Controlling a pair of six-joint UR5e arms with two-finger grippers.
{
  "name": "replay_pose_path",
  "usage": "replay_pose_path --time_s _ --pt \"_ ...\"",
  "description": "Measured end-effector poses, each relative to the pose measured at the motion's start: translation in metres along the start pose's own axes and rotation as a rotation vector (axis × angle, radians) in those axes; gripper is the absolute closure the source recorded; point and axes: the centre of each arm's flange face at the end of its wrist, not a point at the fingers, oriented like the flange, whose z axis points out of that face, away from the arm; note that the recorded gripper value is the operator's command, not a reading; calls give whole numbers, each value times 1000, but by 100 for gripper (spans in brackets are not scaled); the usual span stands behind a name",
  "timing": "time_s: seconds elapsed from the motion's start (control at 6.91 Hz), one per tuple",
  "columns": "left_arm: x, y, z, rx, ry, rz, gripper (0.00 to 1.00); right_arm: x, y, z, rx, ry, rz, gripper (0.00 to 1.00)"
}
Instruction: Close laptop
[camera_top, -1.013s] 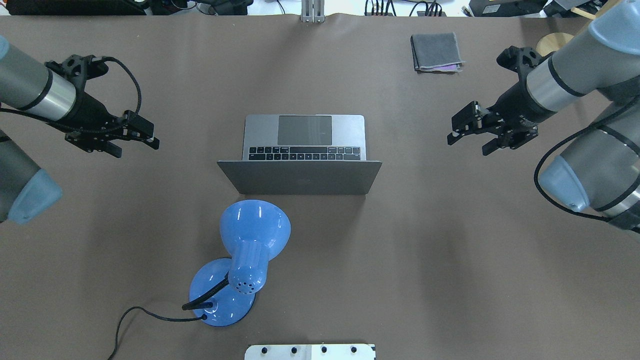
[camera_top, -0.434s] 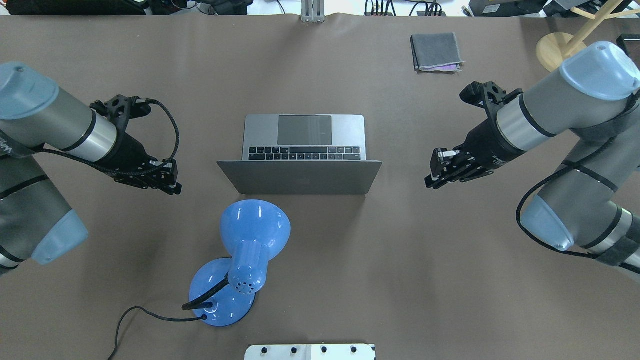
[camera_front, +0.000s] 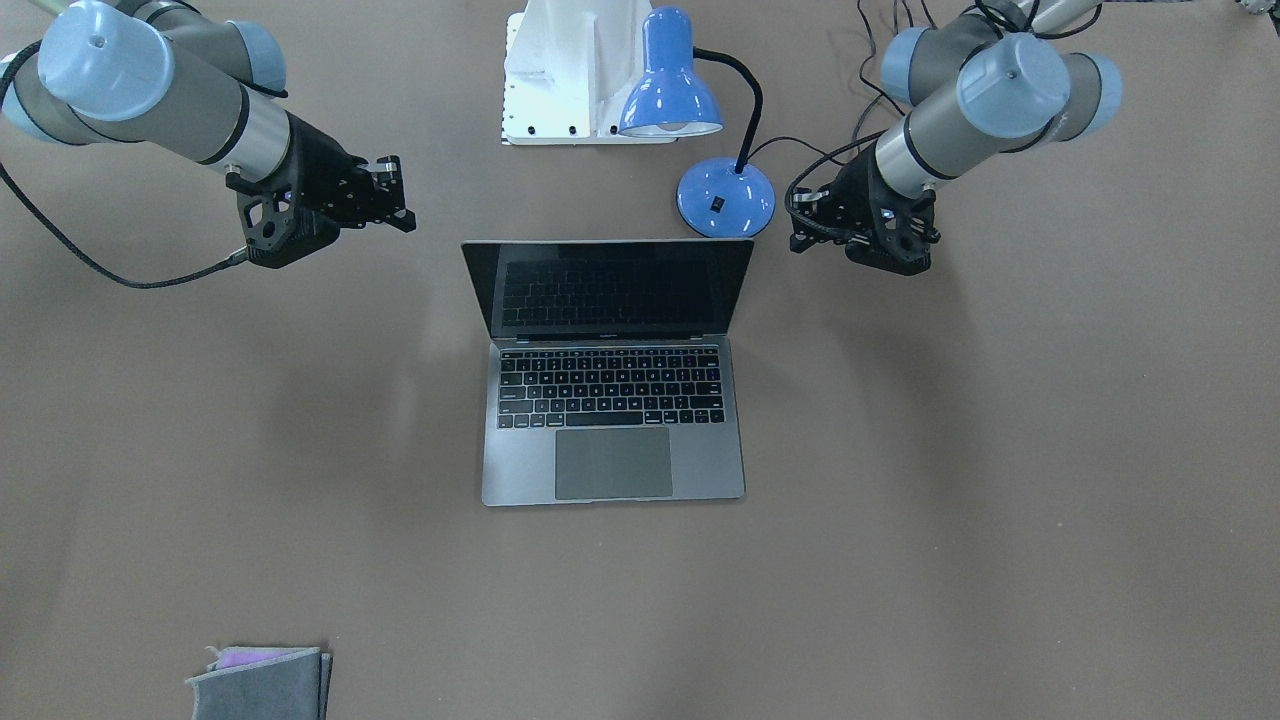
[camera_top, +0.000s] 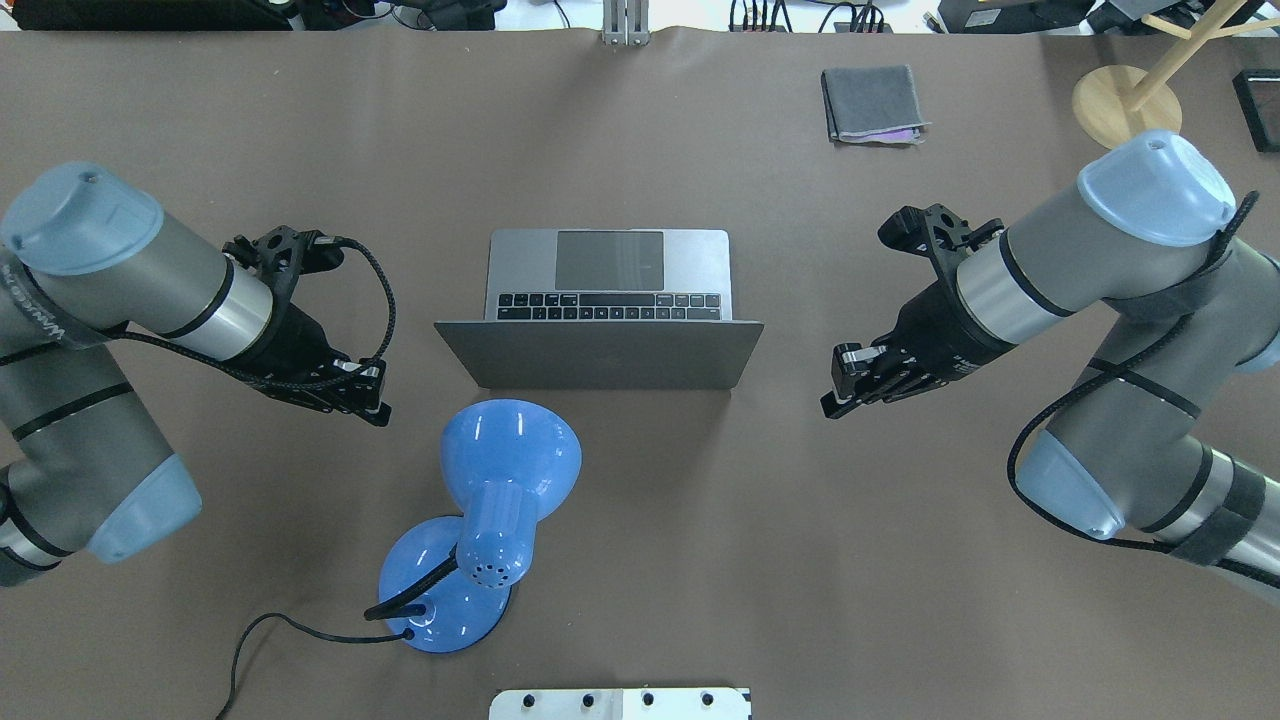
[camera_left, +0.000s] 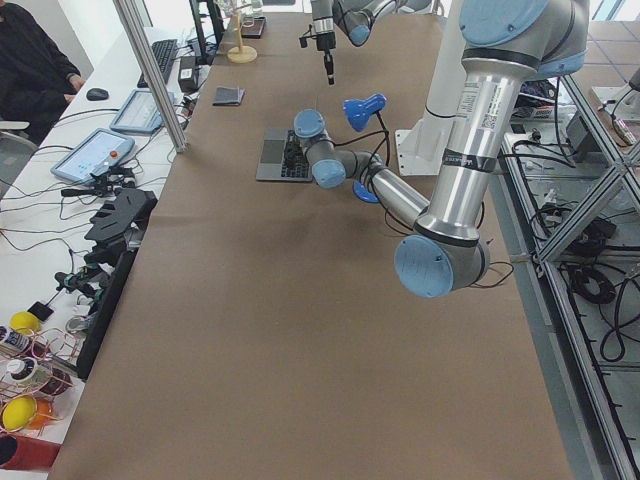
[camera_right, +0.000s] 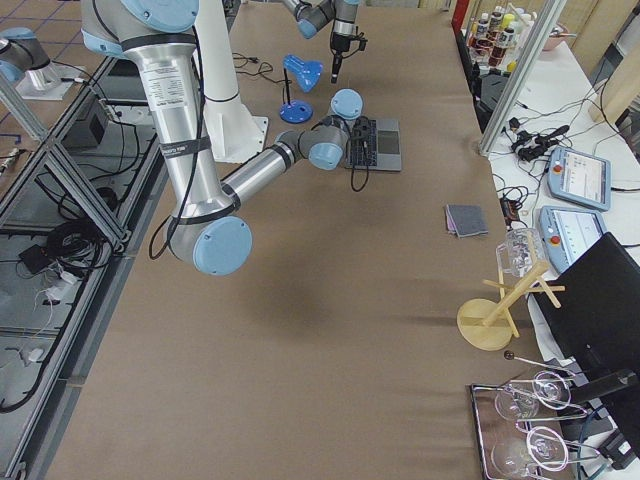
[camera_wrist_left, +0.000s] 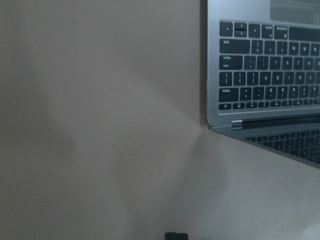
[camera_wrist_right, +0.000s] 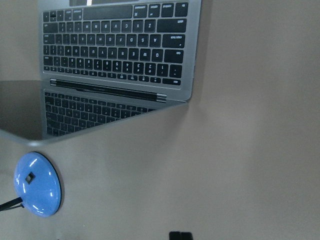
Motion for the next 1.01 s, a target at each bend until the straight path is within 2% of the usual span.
replay_pose_path --time_s 0.14,0.43,0.72,1.01 --pt "17 5 4 -11 17 -4 100 -12 4 10 -12 -10 -22 100" --pt "53 13 12 -32 50 -36 100 -45 5 29 -2 -23 -69 100" --pt "82 11 22 -47 70 -46 100 -72 -4 42 36 -22 -93 100" --pt "109 -4 28 -39 82 -56 100 -81 -25 38 90 -15 -95 100"
